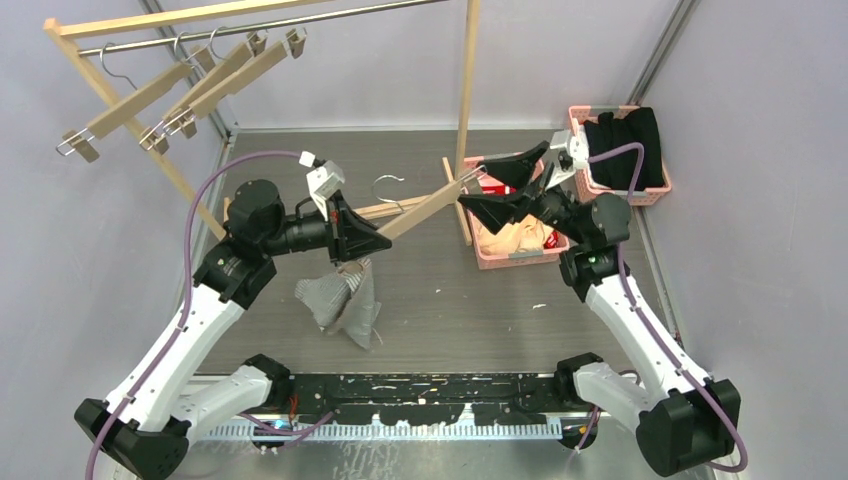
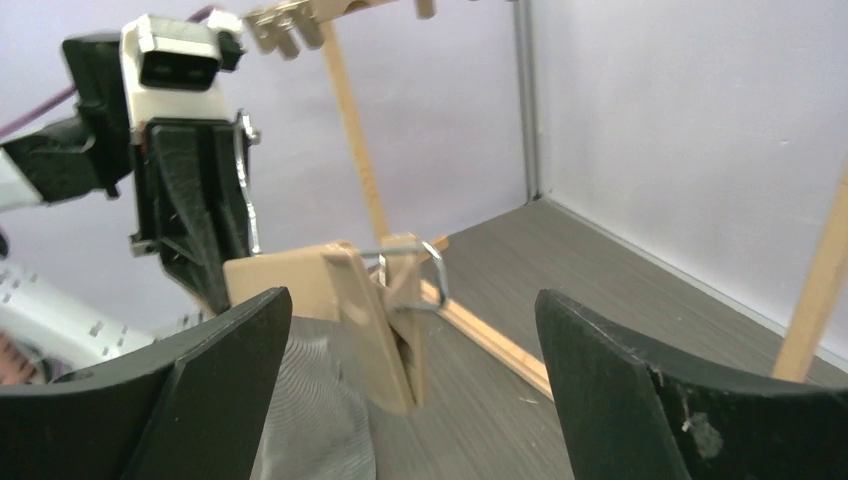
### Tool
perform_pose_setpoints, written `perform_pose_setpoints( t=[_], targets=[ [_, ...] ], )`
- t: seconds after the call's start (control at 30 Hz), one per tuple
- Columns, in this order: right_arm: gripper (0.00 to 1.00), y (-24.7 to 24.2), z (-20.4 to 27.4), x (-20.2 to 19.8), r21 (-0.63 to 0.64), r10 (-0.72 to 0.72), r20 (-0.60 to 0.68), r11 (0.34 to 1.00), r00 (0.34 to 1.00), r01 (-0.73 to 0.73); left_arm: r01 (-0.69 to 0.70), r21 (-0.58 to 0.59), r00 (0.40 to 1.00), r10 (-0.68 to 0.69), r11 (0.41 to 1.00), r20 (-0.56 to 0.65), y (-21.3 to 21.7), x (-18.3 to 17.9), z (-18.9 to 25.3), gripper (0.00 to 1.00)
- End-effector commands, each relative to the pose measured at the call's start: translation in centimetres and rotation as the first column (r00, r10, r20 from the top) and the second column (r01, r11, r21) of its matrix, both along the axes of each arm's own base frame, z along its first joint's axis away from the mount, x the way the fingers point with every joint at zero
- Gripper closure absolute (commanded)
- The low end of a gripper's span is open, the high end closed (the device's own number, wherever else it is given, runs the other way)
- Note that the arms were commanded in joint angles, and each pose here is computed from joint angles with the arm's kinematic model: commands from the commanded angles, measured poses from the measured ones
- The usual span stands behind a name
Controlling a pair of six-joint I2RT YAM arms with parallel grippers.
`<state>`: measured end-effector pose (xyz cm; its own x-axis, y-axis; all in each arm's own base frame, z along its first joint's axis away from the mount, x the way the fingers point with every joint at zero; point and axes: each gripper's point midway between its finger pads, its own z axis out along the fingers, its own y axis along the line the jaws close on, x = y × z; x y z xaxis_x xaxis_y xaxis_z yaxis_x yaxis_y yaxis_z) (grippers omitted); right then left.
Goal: Remove the underwear clipped to the hanger
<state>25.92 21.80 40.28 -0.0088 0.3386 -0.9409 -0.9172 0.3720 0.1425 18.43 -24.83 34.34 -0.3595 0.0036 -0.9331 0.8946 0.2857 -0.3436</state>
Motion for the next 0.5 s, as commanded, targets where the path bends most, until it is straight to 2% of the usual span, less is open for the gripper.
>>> perform_pose_setpoints(
  t=[0.0, 0.13, 0.27, 0.47],
  targets=[
    [0.06, -2.2, 2.6, 0.4, 0.219, -0.133, 0.039, 0.968, 0.990, 0.121, 0.026, -0.137, 0.992, -0.008, 0.990, 0.127, -0.1, -0.8, 5.9, 1.00],
    [0.18, -1.9, 3.3, -1.5, 0.352, -0.002, 0.057, 0.936, 0.998, -0.018, 0.032, -0.222, 0.992, -0.003, 0.975, 0.128, -0.6, -0.4, 7.1, 1.00],
    [0.19, -1.0, 4.0, -2.6, 0.390, 0.105, 0.093, 0.911, 0.990, -0.133, -0.002, -0.259, 0.994, 0.029, 0.966, 0.101, -1.1, 0.9, 7.1, 1.00],
    [0.19, 0.5, 4.0, -3.0, 0.366, 0.135, 0.107, 0.916, 0.985, -0.166, -0.024, -0.260, 0.995, 0.048, 0.965, 0.089, -2.2, 2.1, 6.8, 1.00]
  ],
)
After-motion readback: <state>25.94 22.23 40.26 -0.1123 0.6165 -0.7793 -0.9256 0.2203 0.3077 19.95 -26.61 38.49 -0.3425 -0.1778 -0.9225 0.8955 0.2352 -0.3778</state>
